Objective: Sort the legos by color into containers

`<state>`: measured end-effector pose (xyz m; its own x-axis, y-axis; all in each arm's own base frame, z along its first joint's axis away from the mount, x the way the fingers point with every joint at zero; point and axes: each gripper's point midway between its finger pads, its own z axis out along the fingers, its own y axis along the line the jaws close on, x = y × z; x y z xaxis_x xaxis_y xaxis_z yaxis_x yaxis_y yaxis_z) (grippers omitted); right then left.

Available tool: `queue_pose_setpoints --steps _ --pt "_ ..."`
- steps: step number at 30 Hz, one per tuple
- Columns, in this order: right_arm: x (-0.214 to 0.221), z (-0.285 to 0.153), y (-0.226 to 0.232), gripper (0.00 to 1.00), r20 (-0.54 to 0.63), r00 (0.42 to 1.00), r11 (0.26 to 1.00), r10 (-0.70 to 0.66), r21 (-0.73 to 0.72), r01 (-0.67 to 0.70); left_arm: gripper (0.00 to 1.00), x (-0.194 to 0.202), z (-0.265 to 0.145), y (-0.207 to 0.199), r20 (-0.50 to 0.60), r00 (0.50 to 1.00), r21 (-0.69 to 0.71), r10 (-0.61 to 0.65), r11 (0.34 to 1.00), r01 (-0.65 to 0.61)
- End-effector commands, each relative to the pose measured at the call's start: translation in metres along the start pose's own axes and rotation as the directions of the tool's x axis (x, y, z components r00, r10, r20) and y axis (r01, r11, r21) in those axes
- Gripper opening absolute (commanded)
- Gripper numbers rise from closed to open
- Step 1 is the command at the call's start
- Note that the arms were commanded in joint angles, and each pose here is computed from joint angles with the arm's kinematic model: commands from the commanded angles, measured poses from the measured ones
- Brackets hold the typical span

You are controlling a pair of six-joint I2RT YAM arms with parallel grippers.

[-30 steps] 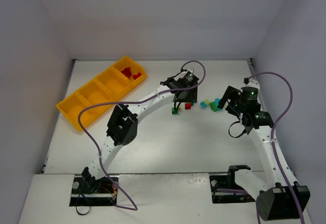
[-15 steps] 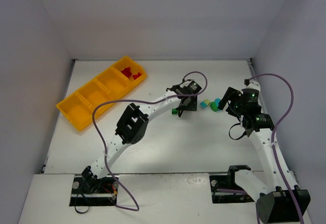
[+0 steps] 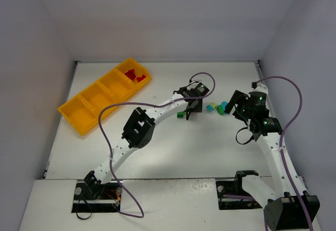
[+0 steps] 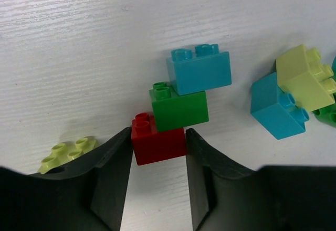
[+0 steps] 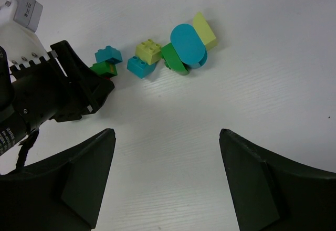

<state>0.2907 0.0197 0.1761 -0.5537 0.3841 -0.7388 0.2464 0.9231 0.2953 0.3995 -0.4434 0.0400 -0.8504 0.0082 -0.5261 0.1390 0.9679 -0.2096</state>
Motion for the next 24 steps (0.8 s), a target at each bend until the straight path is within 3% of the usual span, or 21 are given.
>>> queue_pose_setpoints --steps 1,6,8,12,15,20,23,24 --pt "-0.010 -0.001 0.003 0.77 0.043 0.999 1.000 0.009 -0.012 -0.009 0.37 -0.025 -0.015 -0.004 0.066 0.998 0.012 -0.003 1.000 0.002" --pt "-0.011 -0.002 0.004 0.77 0.045 0.999 1.000 0.010 -0.016 -0.009 0.12 -0.033 -0.025 -0.001 0.086 0.996 0.007 0.024 1.000 -0.025" --pt "-0.015 -0.004 0.008 0.77 0.050 0.999 0.999 -0.010 -0.035 0.012 0.08 -0.042 -0.041 -0.003 0.120 0.991 0.026 0.057 0.998 -0.060" --pt "-0.026 -0.010 0.020 0.77 0.067 0.997 0.994 -0.048 -0.093 0.055 0.07 -0.069 -0.082 -0.003 0.234 0.957 0.052 0.170 0.981 -0.187" --pt "-0.037 -0.018 0.040 0.79 0.083 0.992 0.976 -0.095 -0.187 0.109 0.07 -0.089 -0.116 0.005 0.315 0.897 0.030 0.311 0.941 -0.337" --pt "-0.049 -0.030 0.076 0.85 0.095 0.985 0.917 -0.144 -0.362 0.169 0.07 -0.116 -0.156 0.013 0.408 0.828 0.101 0.385 0.882 -0.460" --pt "-0.054 -0.034 0.093 0.86 0.096 0.984 0.881 -0.150 -0.439 0.177 0.07 -0.118 -0.171 0.012 0.440 0.793 0.188 0.422 0.820 -0.540" --pt "-0.058 -0.036 0.098 0.86 0.102 0.984 0.871 -0.146 -0.458 0.176 0.07 -0.121 -0.176 0.013 0.462 0.759 0.181 0.459 0.789 -0.588"
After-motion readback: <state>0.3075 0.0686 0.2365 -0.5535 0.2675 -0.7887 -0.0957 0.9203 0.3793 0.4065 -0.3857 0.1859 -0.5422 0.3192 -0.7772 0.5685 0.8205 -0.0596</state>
